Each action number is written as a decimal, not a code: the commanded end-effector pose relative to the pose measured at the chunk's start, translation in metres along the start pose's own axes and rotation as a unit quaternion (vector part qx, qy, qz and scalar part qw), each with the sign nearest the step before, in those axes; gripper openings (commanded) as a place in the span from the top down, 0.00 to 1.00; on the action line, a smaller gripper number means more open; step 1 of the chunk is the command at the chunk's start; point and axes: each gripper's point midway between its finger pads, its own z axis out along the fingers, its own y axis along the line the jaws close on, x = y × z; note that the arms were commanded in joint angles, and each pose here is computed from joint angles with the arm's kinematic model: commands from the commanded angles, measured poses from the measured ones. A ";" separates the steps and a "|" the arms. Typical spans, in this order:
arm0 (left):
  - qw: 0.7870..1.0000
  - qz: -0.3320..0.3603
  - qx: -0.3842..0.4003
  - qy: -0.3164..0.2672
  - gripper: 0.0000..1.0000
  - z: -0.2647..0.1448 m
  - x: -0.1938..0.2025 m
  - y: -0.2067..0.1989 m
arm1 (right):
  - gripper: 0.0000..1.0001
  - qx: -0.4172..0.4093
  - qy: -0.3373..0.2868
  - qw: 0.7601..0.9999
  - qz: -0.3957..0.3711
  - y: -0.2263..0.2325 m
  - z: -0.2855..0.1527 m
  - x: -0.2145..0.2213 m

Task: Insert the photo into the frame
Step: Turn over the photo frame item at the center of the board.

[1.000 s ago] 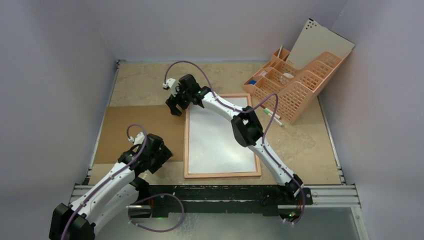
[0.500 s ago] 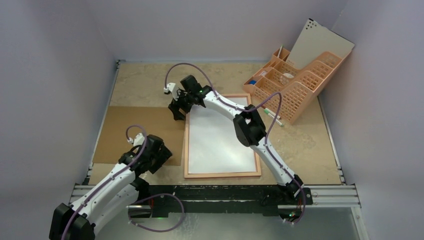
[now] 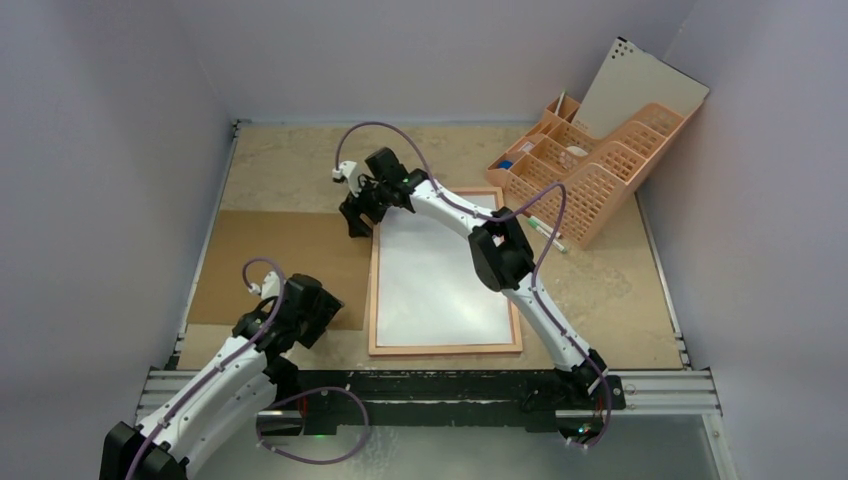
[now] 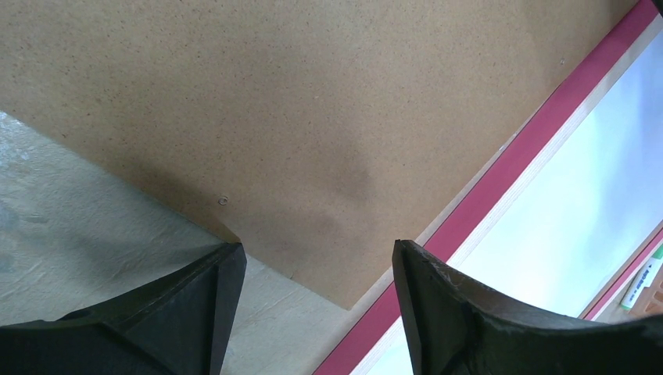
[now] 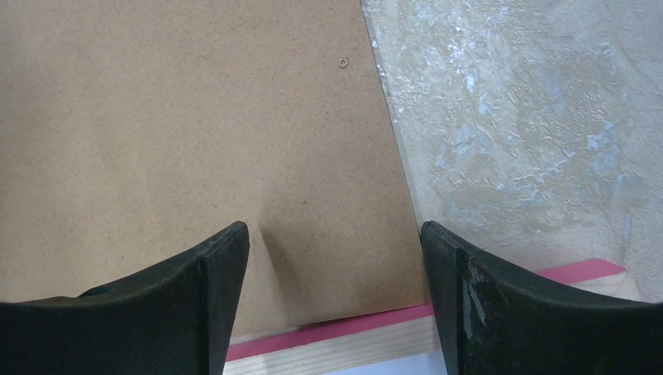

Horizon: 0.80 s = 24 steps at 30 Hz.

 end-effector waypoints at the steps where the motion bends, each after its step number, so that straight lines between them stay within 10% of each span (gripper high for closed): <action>1: 1.000 -0.021 0.006 0.020 0.28 0.009 0.011 0.003 | 0.19 -0.089 0.008 0.995 0.043 0.050 -0.011 -0.005; 24: 0.999 0.025 0.005 0.022 0.31 0.013 0.012 0.006 | 0.27 -0.175 -0.067 0.981 0.051 0.103 -0.062 -0.059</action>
